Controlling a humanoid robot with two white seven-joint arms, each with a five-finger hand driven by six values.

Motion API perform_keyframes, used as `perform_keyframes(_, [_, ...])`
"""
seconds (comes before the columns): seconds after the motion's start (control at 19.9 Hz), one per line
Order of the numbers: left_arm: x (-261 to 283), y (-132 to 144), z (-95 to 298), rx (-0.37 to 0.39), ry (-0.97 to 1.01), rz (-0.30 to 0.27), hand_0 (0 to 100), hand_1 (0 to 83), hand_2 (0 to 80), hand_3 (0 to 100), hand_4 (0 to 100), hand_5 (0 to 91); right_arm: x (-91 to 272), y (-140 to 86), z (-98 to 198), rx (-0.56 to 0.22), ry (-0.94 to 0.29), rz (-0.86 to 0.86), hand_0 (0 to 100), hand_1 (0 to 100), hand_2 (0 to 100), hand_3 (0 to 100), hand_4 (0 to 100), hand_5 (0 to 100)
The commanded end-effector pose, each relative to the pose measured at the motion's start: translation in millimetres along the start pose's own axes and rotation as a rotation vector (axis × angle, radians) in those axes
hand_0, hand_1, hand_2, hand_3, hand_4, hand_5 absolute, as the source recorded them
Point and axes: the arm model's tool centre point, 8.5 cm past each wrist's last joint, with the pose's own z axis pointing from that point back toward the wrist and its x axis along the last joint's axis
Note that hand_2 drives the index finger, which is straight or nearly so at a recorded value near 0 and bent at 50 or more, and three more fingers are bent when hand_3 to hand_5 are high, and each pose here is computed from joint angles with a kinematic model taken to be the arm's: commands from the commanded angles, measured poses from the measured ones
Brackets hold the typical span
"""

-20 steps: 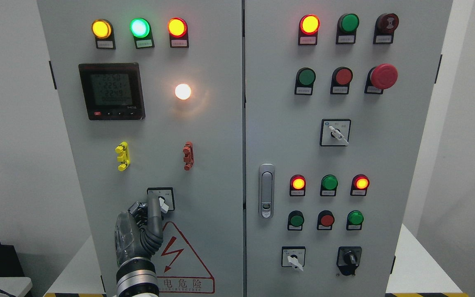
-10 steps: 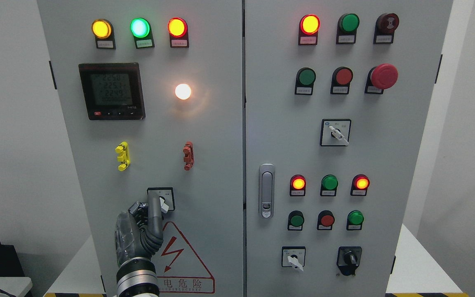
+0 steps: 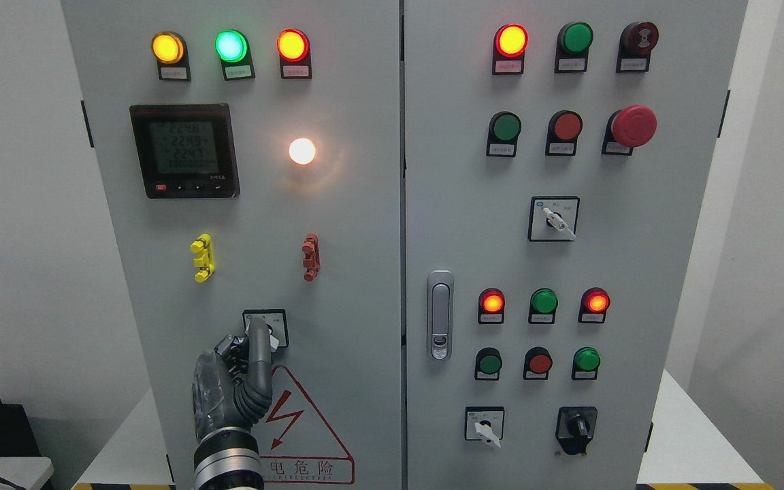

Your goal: Turn on light switch 1

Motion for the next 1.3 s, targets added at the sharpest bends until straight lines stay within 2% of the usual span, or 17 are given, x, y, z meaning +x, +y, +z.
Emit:
perform_keyframes(0.0, [-1, 2, 1, 0.005, 0.000, 0.002, 30, 23.0, 61.3, 77, 80, 82.6, 0, 0, 0, 0.001, 0.000, -0.017, 12, 39, 0, 0, 0, 0])
perform_keyframes(0.5, [-10, 8, 11, -0.009, -0.028, 0.021, 23, 25.0, 61.6, 77, 80, 82.5, 0, 0, 0, 0.001, 0.000, -0.018, 12, 39, 0, 0, 0, 0])
perform_keyframes(0.85, [-27, 36, 13, -0.016, -0.062, 0.050, 22, 25.3, 62.7, 78, 81, 82.2, 0, 0, 0, 0.001, 0.000, -0.017, 12, 39, 0, 0, 0, 0])
perform_keyframes(1.05, [-39, 68, 13, -0.008, -0.164, 0.072, 21, 28.3, 64.6, 80, 81, 81.4, 0, 0, 0, 0.001, 0.000, -0.017, 12, 39, 0, 0, 0, 0])
perform_keyframes(1.15, [-62, 94, 22, -0.021, -0.191, 0.034, 20, 29.3, 65.8, 82, 83, 78.7, 0, 0, 0, 0.001, 0.000, -0.017, 12, 39, 0, 0, 0, 0])
perform_keyframes(1.25, [-88, 122, 38, -0.054, -0.214, -0.024, 20, 28.6, 65.9, 84, 82, 70.4, 0, 0, 0, 0.001, 0.000, -0.017, 12, 39, 0, 0, 0, 0])
